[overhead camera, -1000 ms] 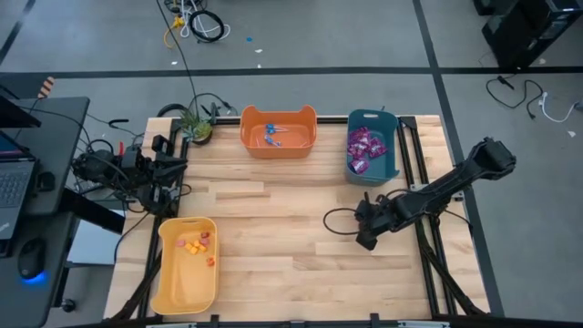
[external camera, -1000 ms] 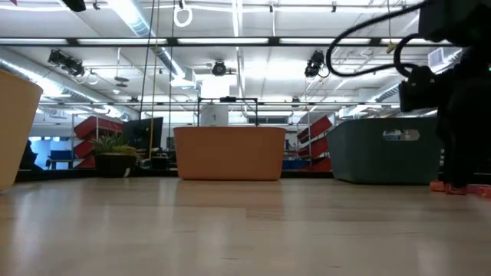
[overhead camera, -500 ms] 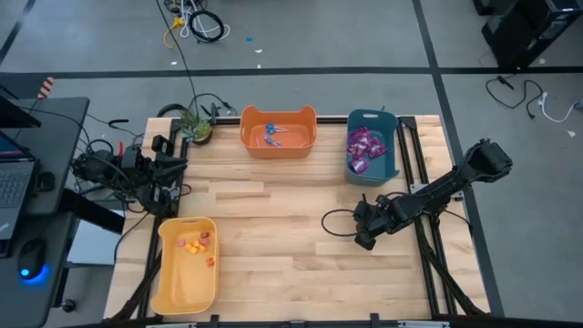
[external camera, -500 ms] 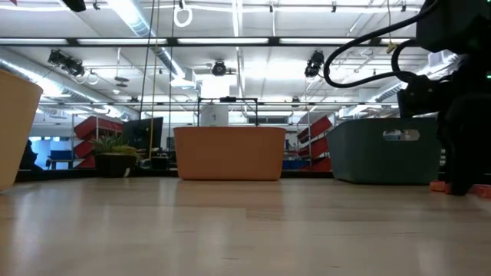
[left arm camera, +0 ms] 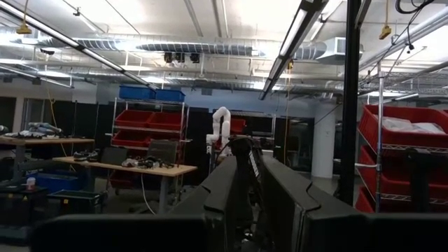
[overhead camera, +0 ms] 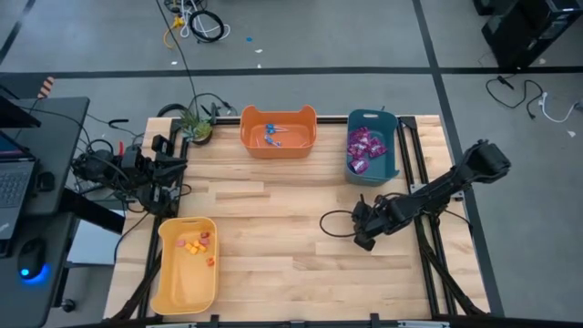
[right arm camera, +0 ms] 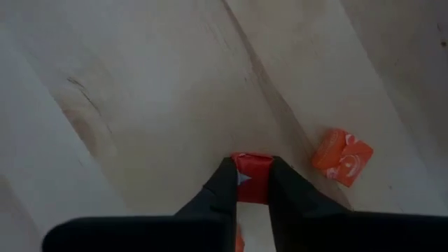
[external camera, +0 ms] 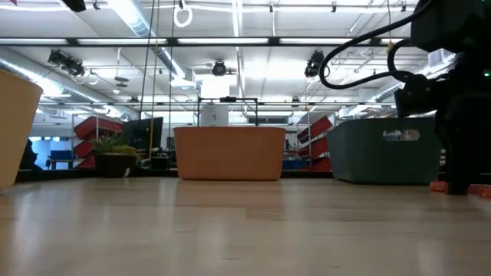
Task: Sort candy
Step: Put the red candy into the yellow bin
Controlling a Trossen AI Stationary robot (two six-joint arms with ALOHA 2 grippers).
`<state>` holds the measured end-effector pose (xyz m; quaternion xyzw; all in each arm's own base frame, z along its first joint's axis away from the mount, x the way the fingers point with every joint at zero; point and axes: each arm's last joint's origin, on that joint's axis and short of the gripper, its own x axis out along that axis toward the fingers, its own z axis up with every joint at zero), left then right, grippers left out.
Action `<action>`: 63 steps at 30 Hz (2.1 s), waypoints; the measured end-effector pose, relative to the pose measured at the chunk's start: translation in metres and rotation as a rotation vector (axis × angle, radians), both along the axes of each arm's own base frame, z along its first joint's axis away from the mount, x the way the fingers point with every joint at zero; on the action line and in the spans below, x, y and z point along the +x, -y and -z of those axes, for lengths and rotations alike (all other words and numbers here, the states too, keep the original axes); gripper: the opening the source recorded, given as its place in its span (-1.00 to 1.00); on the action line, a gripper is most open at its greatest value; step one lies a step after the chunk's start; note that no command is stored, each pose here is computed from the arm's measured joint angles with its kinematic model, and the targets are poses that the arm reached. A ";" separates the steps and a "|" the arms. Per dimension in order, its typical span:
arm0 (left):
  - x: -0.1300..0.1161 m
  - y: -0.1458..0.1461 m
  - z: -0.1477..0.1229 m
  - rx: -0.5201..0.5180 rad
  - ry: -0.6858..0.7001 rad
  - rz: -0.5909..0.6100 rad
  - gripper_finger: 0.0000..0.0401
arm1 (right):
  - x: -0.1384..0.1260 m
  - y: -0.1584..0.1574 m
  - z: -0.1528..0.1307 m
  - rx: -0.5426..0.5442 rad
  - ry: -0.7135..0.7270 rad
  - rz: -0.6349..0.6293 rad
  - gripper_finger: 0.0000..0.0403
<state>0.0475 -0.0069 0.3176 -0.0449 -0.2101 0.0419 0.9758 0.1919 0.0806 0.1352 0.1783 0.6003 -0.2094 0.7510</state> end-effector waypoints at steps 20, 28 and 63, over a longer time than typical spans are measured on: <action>0.000 0.000 0.000 0.000 0.001 0.000 -0.67 | 0.060 -0.017 -0.046 -0.052 0.601 -0.104 -0.79; 0.000 0.000 0.000 -0.003 0.005 0.000 -0.67 | 0.086 -0.008 -0.076 -0.144 0.951 -0.166 -0.79; -0.001 0.000 -0.001 -0.007 0.014 0.000 -0.67 | 0.236 -0.004 -0.123 -0.347 1.274 -0.459 -0.81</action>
